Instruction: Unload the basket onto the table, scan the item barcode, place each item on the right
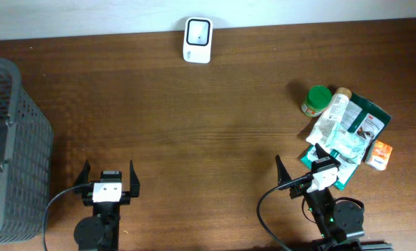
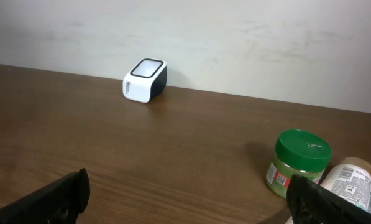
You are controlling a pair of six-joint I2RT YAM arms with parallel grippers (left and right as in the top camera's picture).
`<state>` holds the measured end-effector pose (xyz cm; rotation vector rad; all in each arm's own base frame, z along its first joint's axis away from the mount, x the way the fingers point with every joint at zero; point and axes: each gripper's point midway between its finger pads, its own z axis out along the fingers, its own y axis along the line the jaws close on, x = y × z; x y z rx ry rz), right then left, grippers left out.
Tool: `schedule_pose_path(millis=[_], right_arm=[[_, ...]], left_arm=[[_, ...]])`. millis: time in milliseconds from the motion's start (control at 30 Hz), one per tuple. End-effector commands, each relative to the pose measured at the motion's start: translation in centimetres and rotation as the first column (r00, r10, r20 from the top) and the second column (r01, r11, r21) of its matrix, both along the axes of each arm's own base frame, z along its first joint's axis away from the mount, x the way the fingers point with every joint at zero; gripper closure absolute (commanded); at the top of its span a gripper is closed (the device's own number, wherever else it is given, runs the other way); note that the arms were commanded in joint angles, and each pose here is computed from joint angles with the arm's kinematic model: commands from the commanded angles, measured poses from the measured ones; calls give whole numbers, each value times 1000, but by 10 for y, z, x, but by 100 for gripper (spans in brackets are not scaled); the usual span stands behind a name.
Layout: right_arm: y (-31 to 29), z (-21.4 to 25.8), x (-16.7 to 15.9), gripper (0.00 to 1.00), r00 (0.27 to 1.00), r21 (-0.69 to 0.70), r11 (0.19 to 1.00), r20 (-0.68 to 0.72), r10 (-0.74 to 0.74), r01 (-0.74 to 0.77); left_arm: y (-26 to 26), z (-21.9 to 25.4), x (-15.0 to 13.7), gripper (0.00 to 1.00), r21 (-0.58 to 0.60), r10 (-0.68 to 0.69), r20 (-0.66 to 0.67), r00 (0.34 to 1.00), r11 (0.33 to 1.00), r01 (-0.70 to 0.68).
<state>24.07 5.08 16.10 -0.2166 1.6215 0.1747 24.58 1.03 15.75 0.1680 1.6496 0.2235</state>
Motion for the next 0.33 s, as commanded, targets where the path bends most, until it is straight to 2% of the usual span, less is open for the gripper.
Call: schedule_pose_path(millis=[0, 300], right_arm=[[0, -2, 0, 2, 1000, 0, 1000, -3, 0, 0], [0, -2, 0, 2, 1000, 0, 1000, -3, 0, 0]], left_arm=[[1, -1, 0, 1, 16, 4, 3, 1000, 1000, -4], [1, -1, 0, 1, 16, 4, 3, 1000, 1000, -4]])
